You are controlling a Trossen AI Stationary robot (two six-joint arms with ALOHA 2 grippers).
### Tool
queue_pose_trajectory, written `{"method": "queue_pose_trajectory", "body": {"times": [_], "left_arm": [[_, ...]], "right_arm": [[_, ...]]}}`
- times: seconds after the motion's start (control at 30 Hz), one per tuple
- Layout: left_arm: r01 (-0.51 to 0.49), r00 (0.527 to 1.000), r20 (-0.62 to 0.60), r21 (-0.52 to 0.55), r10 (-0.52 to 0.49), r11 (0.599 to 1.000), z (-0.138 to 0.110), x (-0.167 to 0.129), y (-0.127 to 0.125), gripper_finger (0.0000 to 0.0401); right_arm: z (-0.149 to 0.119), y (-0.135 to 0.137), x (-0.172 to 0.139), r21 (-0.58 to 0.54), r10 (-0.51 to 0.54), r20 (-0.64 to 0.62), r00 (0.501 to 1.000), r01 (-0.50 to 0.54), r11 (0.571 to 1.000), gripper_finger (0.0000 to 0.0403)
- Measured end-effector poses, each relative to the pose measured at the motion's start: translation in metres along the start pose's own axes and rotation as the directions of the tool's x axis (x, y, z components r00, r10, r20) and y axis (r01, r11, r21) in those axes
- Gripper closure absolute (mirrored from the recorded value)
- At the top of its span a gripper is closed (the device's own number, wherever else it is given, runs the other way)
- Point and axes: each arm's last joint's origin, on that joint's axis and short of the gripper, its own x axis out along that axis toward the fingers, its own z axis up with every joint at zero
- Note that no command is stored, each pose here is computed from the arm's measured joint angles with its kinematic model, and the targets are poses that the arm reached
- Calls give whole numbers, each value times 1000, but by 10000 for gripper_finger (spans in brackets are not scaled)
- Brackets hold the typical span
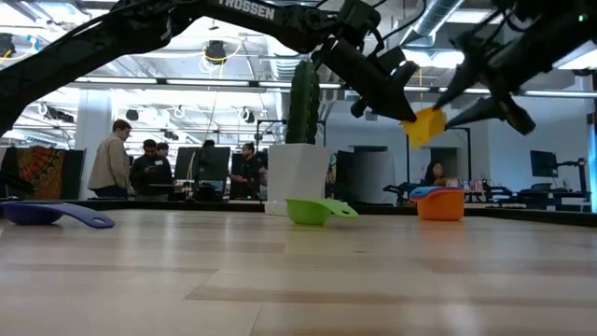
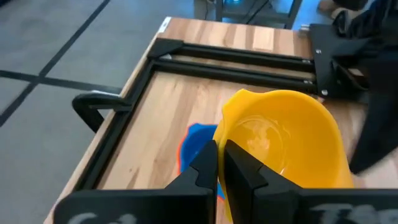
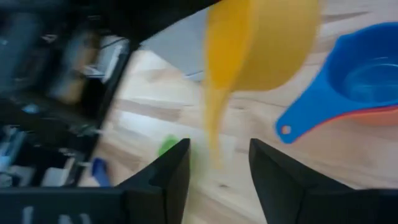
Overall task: Nest measuring cups in basket
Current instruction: Stack the yellow measuring cup on top of the blue measuring cup
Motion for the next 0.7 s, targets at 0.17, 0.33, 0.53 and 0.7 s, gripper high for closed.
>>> {"method": "queue_pose_trajectory", "body": {"times": [0.17,0.33,0.53,0.7], "left_arm": [[20,1000,4,-19,-20,1000,0,0,-1,401],[21,1000,4,-26,-21,999,0,0,-1,401],[23,1000,0,-27,-23,999,0,0,-1,401],[25,1000,-11,-31,-25,999,-1,0,-2,401]], "right_arm": [[-3,-1,9,-47,-35,10,999,35,998,262],[-4,1,19,-59,-38,0,999,38,998,284],[-7,5,23,-41,1,-41,999,-2,999,281],[-7,7,14,-31,42,-34,999,-43,999,267]]}}
